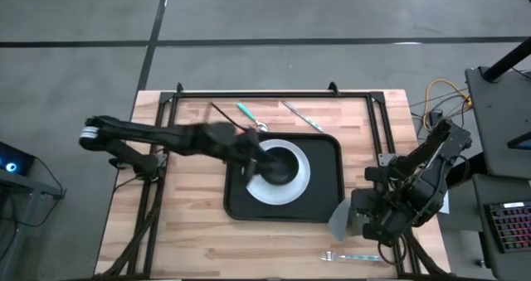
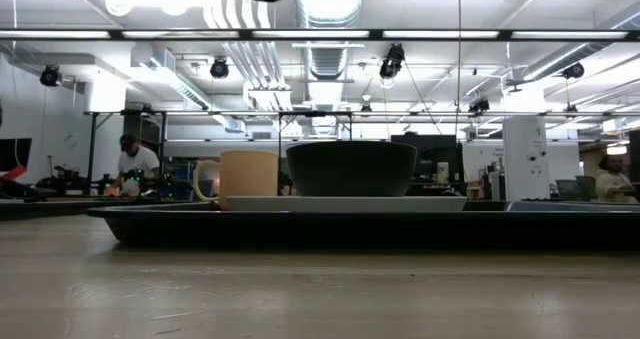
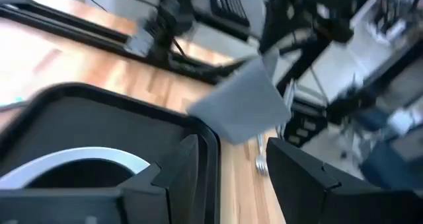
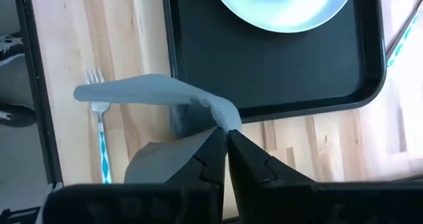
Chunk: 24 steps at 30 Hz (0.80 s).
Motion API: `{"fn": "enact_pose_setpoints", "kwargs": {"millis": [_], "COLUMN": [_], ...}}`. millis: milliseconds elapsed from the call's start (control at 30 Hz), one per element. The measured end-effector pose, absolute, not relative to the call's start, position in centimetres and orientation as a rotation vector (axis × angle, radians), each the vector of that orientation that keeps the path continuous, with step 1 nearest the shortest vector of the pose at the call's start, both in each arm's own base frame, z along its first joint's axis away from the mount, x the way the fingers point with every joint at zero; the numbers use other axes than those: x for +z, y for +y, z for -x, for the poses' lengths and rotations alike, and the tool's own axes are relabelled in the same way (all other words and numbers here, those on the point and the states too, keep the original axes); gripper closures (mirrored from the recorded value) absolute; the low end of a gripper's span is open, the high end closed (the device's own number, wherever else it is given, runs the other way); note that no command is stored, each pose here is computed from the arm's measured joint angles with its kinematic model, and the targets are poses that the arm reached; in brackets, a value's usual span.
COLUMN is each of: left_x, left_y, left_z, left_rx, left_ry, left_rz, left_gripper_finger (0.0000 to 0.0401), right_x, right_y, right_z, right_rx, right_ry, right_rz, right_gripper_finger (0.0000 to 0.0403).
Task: Set up tray
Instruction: Put the gray napkin on the black serving tray to the right of the white plate
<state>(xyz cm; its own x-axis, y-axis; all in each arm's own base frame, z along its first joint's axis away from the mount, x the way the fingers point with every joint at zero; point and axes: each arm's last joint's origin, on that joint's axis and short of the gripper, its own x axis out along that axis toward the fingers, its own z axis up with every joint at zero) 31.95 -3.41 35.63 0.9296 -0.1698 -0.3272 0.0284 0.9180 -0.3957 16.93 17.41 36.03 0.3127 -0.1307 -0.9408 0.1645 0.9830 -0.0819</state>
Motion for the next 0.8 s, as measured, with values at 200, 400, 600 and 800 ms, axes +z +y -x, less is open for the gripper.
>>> {"fn": "enact_pose_setpoints", "kwargs": {"millis": [200,400,600,800], "left_x": [33.2,32.8,32.2,30.7], "left_y": [-6.5,-8.6,-8.8,-8.2], "left_z": [-36.8,-40.9,-45.0,-48.9], "left_rx": [-0.190,-0.288,-0.245,-0.271], "left_ry": [0.465,0.448,0.548,0.613], "left_rz": [0.259,0.059,-0.131,-0.305], "left_gripper_finger": [0.0242,0.0242,0.0242,0.0242], "right_x": [36.0,36.0,36.1,36.1], "right_y": [17.4,17.3,17.2,17.2], "right_z": [-17.0,-17.0,-17.0,-17.0], "right_rx": [-0.190,-0.184,-0.180,-0.174], "right_ry": [1.226,1.213,1.198,1.192], "right_rz": [-0.001,0.032,0.059,0.078], "right_gripper_finger": [0.0395,0.0395,0.0395,0.0395]}}
